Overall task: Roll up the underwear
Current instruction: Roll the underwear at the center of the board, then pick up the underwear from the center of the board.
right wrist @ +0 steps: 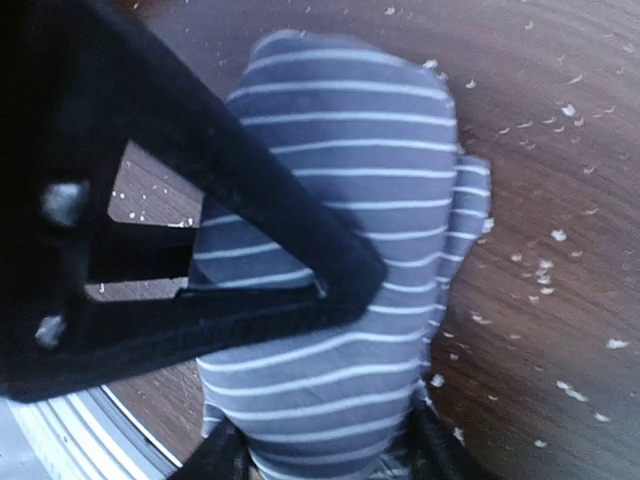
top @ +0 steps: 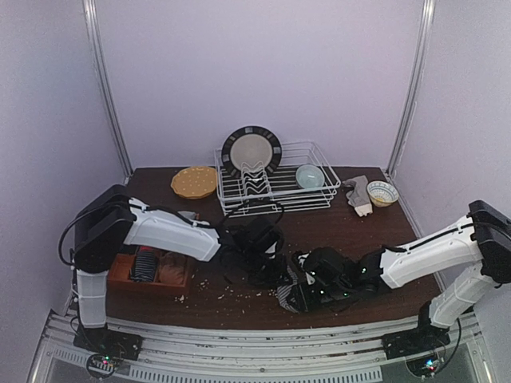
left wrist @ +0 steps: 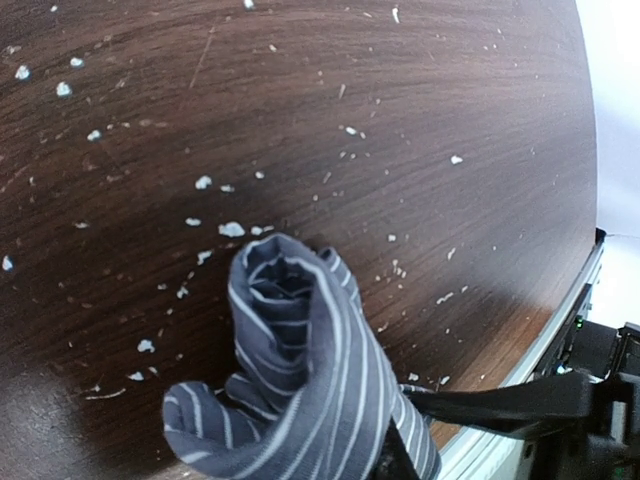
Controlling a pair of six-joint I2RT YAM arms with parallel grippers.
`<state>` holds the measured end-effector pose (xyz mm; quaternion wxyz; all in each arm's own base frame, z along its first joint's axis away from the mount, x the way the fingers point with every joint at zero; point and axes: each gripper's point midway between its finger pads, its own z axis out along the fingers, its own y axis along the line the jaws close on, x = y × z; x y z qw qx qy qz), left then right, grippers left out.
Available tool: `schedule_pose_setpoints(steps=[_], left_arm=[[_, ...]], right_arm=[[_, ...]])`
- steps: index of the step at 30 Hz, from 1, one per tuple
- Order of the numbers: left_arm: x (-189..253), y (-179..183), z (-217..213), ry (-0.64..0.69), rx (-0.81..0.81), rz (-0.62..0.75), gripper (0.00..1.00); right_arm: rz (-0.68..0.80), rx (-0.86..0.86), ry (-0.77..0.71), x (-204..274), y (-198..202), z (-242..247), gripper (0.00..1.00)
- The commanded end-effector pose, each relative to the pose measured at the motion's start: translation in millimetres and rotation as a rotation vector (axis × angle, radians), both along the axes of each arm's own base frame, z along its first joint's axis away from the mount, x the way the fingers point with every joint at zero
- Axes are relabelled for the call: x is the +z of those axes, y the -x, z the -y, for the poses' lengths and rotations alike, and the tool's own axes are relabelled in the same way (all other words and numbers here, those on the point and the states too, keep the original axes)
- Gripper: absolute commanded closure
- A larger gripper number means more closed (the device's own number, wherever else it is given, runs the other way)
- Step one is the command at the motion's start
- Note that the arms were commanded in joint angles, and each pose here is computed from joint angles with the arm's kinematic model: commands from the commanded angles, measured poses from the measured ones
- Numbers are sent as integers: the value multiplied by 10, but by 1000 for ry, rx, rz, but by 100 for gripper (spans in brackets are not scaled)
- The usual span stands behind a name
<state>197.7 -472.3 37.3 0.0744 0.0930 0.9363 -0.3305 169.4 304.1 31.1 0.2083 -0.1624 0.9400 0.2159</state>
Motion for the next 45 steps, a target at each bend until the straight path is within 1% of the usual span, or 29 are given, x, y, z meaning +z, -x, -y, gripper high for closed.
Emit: schedule_pose_setpoints(steps=[1,2,3,5,7,9,14,17,20,25,29,33,34,36,39,40,41,42,45], left_arm=[[-364,81,-212,-132,-18,-25,100],[-344,80,-200,-119,-22,-21,93],[-330,89,-196,-109,-26,-17,86],[-315,111,-223,-88,-30,-10,72],[-265,130,-249,-68,-31,-3,59],[-242,147,-291,-71,-40,5,51],[-196,203,-489,-89,-35,27,33],[-126,243,-570,-74,-24,35,27],[-126,265,-595,-92,-16,21,25],[-148,215,-378,-90,-36,-6,27],[-220,155,-283,-101,-29,-12,28],[-301,152,-221,-95,-39,-31,36],[-311,149,-206,-89,-44,-33,40],[-351,143,-181,-79,-49,-34,54],[-403,134,-152,-66,-56,-38,91],[-393,119,-163,-66,-55,-26,100],[-361,97,-191,-68,-48,-11,100],[-319,61,-241,-73,-36,15,100],[-98,-43,-448,-83,-5,104,100]], right_arm=[[-27,12,0,-138,29,-42,59],[-34,11,5,-185,43,-23,69],[-41,8,9,-230,52,0,76],[-54,-1,10,-311,80,53,85],[-67,-8,14,-380,110,113,91],[-72,-12,19,-418,119,151,94],[-81,-5,21,-453,126,140,96],[-83,-2,19,-464,120,114,97],[-92,-2,21,-497,121,95,97],[-93,3,20,-517,124,84,97],[-95,5,24,-536,123,82,97],[-97,10,22,-542,131,72,97],[-97,11,25,-546,130,78,97],[-95,16,25,-544,132,75,97],[-88,26,21,-514,131,65,97],[-84,35,13,-480,136,52,96],[-79,50,-1,-421,151,28,94],[-70,66,-20,-339,160,-1,89],[-24,112,-90,38,185,-69,63]])
